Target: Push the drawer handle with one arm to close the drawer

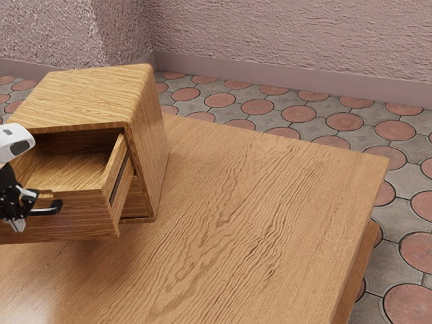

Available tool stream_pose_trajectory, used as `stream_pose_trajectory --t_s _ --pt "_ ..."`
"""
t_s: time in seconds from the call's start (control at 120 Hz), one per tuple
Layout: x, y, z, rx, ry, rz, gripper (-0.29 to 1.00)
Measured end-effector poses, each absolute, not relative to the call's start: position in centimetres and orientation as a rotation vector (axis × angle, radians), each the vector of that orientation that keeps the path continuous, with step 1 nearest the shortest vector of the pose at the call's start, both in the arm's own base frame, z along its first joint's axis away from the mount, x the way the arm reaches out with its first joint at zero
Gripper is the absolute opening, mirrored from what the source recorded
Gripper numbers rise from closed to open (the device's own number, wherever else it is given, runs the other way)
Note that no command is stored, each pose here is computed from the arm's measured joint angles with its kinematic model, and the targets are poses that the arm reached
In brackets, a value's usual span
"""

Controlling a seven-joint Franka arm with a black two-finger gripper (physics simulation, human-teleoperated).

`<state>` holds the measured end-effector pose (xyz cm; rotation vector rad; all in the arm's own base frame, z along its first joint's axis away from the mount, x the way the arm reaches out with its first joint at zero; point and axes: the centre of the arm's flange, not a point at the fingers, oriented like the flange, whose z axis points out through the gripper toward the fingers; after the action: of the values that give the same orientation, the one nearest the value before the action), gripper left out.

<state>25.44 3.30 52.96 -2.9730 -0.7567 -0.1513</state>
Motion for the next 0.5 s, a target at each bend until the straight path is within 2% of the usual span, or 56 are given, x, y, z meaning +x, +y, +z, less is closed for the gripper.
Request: stream_pose_trajectory --t_s 0.5 --pt "26.7 4.8 52.6 -2.991 -0.687 -0.153 -0.08"
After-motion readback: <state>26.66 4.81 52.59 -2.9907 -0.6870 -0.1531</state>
